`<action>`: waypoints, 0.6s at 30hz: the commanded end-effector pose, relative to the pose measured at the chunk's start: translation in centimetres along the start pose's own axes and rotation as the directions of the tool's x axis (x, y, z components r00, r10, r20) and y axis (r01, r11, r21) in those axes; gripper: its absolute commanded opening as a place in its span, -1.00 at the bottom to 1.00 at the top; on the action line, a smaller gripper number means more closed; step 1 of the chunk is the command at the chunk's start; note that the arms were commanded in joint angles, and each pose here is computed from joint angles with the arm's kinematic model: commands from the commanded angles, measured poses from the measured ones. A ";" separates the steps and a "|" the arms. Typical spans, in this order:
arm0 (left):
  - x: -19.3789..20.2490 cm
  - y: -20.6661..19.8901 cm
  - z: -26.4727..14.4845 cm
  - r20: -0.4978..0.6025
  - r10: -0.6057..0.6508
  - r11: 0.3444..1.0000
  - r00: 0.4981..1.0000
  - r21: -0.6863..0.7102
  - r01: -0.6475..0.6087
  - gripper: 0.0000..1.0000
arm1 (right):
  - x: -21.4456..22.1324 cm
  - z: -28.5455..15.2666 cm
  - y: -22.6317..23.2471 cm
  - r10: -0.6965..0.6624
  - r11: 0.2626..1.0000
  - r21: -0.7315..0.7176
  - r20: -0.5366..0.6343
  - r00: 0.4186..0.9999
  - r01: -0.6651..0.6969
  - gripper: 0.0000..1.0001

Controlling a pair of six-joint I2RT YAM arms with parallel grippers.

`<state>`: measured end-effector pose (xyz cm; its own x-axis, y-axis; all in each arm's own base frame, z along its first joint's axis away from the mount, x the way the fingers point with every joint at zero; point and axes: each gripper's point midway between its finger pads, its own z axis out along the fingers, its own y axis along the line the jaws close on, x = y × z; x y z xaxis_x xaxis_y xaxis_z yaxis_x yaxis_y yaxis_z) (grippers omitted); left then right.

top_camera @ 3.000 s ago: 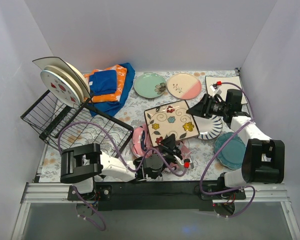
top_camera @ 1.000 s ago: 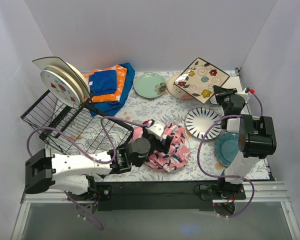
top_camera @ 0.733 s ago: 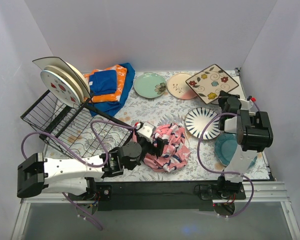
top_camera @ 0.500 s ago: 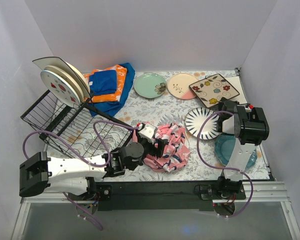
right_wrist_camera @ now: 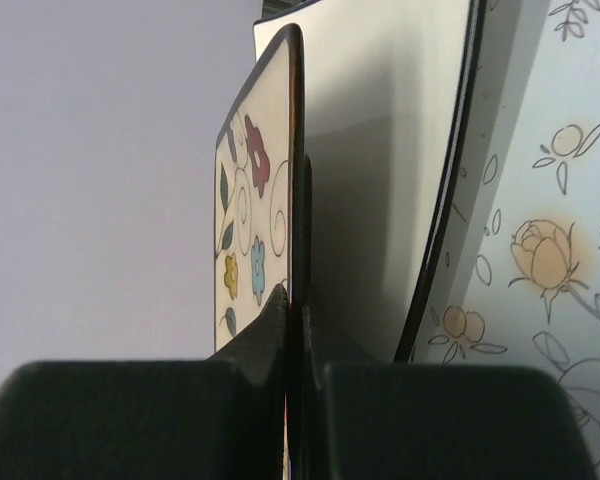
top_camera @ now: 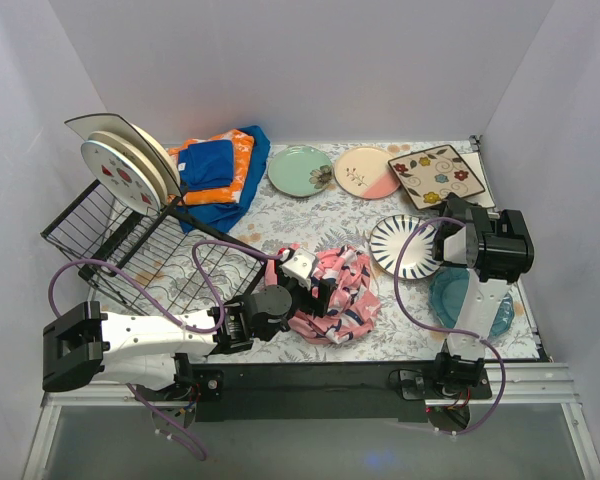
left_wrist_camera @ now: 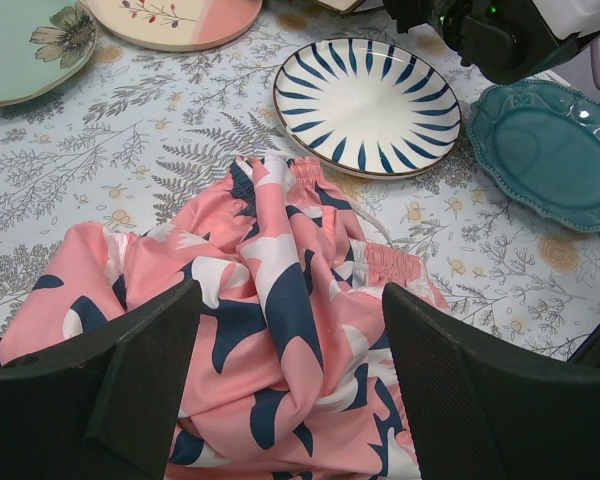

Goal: Unload the plates from the dish rack
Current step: Place the plate at the corner of the board.

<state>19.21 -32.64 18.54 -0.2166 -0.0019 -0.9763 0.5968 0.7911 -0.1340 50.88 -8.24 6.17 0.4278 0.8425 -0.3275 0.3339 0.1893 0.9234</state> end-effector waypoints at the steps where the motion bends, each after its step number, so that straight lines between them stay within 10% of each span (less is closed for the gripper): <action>1: -1.3 0.0 -0.2 0.031 -0.024 1.000 0.999 -0.004 0.024 0.43 | -8.3 -2.8 16.2 0.452 0.748 -0.573 0.069 0.889 -0.336 -0.97; 18: -1.3 -0.3 -0.3 0.028 -0.025 1.000 0.999 0.012 0.024 0.42 | -9.1 -2.2 14.0 0.520 0.746 -0.563 0.161 0.839 -0.355 -0.97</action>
<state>19.21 -32.64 18.56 -0.2163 -0.0019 -0.9763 0.5972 0.7909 -0.1339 51.33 -10.94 4.96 0.5511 0.7917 -0.2638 0.3163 0.0944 0.9440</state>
